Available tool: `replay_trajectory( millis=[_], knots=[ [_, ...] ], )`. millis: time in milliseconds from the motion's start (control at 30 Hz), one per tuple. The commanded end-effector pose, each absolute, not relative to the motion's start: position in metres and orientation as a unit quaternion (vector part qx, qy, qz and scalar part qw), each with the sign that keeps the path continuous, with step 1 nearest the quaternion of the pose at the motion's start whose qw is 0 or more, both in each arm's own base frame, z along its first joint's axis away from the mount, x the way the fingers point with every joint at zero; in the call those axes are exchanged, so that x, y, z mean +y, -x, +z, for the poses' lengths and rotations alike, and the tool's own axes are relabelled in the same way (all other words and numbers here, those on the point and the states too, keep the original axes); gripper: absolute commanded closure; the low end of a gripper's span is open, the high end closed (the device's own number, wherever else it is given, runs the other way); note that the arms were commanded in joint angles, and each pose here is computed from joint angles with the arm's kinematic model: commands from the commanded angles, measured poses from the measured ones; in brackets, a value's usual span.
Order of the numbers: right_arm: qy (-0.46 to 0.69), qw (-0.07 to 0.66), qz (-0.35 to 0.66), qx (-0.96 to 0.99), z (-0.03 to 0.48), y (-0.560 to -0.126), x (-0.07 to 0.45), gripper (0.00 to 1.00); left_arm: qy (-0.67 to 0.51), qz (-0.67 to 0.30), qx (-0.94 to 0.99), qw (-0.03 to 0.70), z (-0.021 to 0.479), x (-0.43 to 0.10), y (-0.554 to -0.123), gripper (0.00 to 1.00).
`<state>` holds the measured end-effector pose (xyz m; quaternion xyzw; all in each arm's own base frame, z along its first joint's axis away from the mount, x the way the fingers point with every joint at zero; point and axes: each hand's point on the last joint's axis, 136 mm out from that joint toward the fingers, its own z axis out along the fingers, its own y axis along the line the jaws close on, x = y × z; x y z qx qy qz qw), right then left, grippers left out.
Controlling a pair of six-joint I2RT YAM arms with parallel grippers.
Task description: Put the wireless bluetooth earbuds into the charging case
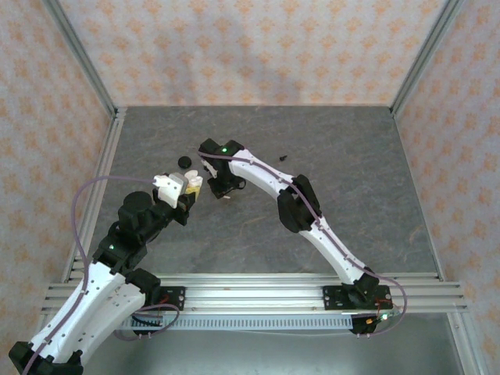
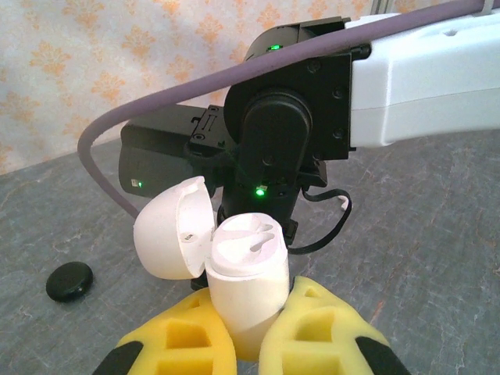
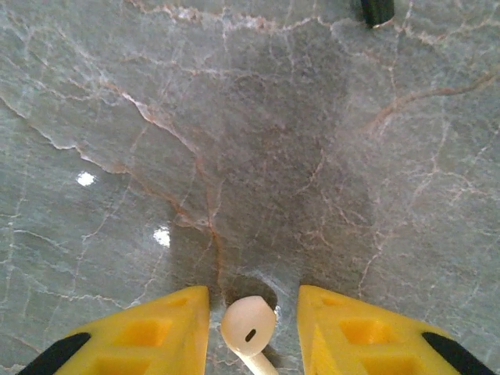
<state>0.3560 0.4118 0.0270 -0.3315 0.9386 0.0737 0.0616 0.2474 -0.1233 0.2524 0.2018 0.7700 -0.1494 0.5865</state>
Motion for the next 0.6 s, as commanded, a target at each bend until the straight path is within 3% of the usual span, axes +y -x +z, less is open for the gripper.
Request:
replay_trajectory(
  millis=[0, 300, 567],
  knots=[
    [0.338, 0.034, 0.041, 0.940, 0.010, -0.342, 0.401, 0.65, -0.206, -0.140, 0.768, 0.590, 0.254, -0.121, -0.246, 1.00],
    [0.332, 0.030, 0.028, 0.942, 0.015, -0.339, 0.396, 0.70, -0.205, -0.141, 0.768, 0.590, 0.255, -0.121, -0.245, 1.00],
    [0.308, 0.039, 0.028, 0.950, 0.030, -0.340, 0.395, 0.83, -0.205, -0.143, 0.766, 0.592, 0.255, -0.122, -0.245, 1.00]
  ],
)
